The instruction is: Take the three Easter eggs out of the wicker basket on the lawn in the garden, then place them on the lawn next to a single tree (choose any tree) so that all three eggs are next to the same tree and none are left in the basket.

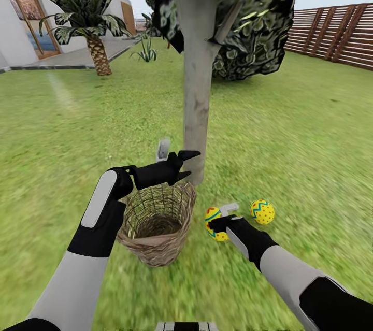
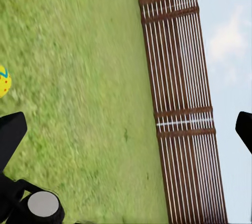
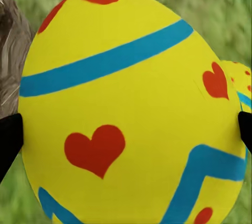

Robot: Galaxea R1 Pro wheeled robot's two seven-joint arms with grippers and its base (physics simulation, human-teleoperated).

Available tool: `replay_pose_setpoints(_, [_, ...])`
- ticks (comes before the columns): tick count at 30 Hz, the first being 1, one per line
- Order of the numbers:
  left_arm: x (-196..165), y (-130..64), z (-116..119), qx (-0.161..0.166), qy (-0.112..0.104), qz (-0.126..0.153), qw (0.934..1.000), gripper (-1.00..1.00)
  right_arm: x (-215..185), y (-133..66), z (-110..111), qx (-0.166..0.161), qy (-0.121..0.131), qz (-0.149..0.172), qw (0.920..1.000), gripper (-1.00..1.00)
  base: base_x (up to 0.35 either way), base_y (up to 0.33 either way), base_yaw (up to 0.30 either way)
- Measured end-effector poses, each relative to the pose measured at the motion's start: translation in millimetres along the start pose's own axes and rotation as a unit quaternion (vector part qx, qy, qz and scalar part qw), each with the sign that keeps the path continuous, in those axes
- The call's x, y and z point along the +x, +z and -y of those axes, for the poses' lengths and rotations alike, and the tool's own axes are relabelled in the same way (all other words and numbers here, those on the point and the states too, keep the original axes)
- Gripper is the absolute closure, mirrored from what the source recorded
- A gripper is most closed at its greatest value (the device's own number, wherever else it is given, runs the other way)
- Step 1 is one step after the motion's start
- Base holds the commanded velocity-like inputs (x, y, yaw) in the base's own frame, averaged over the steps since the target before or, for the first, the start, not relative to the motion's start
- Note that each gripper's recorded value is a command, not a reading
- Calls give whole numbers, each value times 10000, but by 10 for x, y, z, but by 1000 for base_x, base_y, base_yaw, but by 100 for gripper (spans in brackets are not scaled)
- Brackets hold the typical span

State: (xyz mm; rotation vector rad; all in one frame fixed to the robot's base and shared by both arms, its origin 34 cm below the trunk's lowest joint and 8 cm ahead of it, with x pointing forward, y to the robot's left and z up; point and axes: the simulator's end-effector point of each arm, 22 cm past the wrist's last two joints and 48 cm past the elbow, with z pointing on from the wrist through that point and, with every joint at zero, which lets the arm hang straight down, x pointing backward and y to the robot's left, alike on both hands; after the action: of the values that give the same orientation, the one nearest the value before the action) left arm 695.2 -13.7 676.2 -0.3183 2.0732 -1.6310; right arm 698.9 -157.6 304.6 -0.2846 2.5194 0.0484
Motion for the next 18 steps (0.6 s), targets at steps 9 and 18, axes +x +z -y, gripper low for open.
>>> replay_pose_setpoints(9, [12, 82, -227, -77, -168, -53, 9998, -100, 134, 144, -162, -84, 31, -100, 9999, 100, 0, 0, 0])
replay_pose_setpoints(18, [25, 148, -450, -153, -310, -106, 9993, -100, 302, 287, -189, -122, 59, -219, 9997, 100, 0, 0, 0])
